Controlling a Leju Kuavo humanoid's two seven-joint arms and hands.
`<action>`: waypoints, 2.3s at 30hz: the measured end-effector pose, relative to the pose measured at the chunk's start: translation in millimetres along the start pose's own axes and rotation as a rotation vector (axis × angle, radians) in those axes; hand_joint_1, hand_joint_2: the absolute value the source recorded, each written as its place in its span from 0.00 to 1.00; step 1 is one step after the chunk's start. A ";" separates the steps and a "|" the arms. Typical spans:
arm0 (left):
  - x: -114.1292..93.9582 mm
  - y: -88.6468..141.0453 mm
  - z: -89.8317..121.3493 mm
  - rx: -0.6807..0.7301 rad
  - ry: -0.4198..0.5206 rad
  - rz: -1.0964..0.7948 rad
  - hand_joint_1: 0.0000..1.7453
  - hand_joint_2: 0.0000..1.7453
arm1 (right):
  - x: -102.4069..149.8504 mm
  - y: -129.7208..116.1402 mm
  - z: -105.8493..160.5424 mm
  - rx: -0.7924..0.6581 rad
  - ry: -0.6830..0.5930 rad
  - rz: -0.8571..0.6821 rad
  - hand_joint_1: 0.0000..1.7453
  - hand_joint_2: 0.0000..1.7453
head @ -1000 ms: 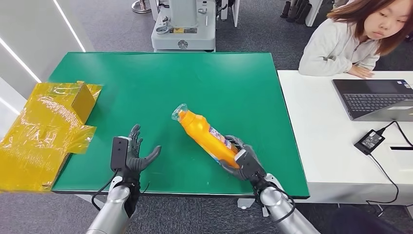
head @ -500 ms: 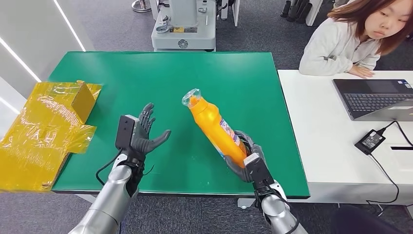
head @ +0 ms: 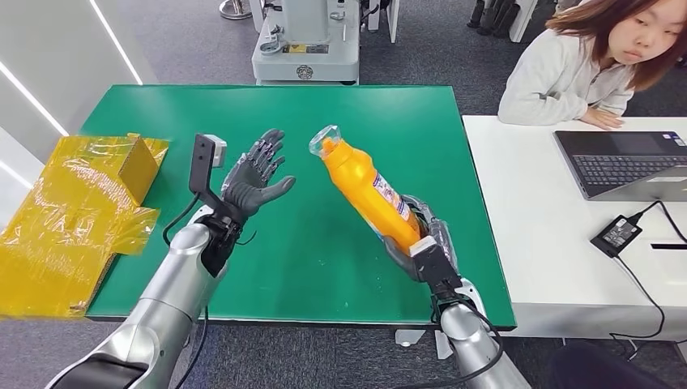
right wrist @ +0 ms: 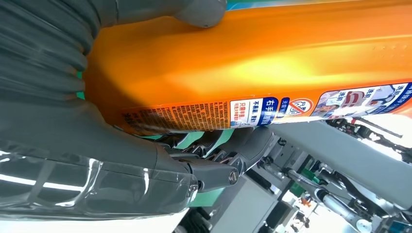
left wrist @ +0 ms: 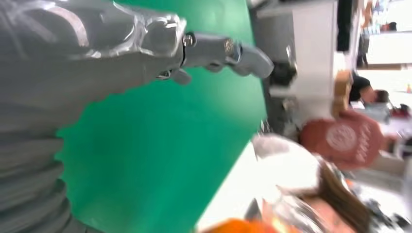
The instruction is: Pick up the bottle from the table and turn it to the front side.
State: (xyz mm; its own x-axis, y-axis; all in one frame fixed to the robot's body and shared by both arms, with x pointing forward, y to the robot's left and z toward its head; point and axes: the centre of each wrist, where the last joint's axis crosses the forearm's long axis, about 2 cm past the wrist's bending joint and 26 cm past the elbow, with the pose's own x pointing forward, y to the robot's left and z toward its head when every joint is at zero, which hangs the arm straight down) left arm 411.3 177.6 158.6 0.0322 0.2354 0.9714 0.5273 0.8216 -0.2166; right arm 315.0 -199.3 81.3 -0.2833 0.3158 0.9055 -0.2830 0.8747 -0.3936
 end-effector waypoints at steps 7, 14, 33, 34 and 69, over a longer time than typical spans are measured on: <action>0.9 -12.0 -12.5 -0.058 0.064 0.039 0.00 1.00 | 14.2 -1.9 -14.2 -0.020 -0.029 0.091 1.00 1.00; -5.6 -31.8 -17.8 -0.098 0.082 0.090 0.00 1.00 | 34.0 -13.9 -43.2 -0.063 -0.101 0.128 1.00 1.00; 2.5 -53.7 -29.1 -0.086 0.048 0.159 0.00 1.00 | 64.4 18.4 -76.8 -0.059 -0.125 0.089 1.00 1.00; 3.3 -54.4 -29.7 -0.087 0.045 0.163 0.00 1.00 | 64.5 19.3 -77.1 -0.057 -0.124 0.088 1.00 1.00; 19.0 -83.5 -45.4 -0.053 -0.029 0.196 1.00 1.00 | 43.2 29.9 -75.6 -0.053 -0.046 0.124 1.00 1.00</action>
State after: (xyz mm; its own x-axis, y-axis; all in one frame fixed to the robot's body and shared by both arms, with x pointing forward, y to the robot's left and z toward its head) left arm 406.4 89.9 199.6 0.1145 0.4037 0.9077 0.5570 0.7305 -0.3951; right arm 363.6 -131.7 120.7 -0.3548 0.4067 0.8418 -0.1952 0.8484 -0.4921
